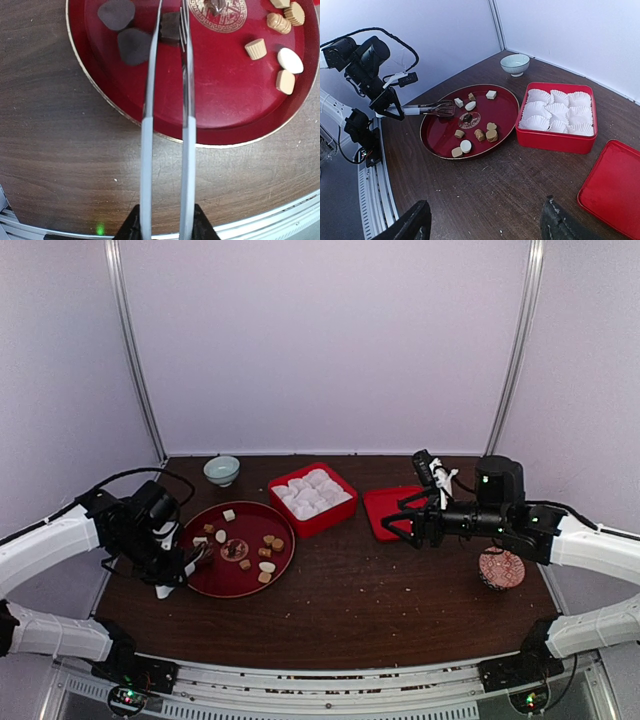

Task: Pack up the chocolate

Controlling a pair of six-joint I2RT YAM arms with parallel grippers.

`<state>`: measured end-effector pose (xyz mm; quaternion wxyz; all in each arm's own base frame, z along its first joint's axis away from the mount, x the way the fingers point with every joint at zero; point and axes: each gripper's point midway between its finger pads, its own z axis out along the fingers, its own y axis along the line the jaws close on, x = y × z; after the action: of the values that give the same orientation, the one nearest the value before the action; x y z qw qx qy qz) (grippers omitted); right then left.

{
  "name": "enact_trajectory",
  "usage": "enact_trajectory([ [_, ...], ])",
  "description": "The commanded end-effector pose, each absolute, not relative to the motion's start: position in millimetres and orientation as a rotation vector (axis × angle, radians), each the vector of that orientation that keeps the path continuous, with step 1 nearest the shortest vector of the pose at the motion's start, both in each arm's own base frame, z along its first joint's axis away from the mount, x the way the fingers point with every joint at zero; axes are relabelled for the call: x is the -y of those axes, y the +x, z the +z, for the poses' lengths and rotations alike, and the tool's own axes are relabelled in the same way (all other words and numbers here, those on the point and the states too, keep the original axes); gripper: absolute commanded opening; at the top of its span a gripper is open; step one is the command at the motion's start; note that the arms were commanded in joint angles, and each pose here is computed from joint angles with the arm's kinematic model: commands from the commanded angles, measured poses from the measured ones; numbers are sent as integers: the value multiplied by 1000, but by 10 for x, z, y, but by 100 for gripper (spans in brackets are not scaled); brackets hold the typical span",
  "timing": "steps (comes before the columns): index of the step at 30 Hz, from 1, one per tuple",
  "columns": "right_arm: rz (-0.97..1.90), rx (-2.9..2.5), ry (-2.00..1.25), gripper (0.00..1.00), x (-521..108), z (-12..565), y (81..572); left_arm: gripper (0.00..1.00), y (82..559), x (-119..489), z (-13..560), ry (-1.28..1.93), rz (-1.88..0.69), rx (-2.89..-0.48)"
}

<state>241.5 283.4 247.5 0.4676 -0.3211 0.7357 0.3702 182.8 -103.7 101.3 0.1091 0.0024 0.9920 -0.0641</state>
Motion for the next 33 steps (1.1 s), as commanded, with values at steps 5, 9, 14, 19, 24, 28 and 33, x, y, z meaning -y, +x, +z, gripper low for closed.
enact_trajectory([
  [5,908,-1781,-759,75,-2765,2630,2435,8,2143,1199,1561,74,-301,-2723],
  [9,944,-1803,-717,75,-2745,2705,2526,8,2363,1338,1832,134,-350,-2621],
  [14,1007,-1863,-654,75,-2675,2757,2690,8,2649,1506,2173,200,-367,-2555],
  [19,1015,-1917,-649,75,-2609,2742,2835,8,2908,1664,2255,244,-374,-2522],
  [24,1089,-1967,-611,74,-2691,2680,3044,8,3115,1882,2348,294,-442,-2499],
  [28,1075,-1974,-560,74,-2714,2730,3255,9,3247,2032,2446,410,-461,-2478],
  [33,1080,-1960,-509,74,-2724,2899,3582,9,3445,2148,2505,455,-495,-2462],
])
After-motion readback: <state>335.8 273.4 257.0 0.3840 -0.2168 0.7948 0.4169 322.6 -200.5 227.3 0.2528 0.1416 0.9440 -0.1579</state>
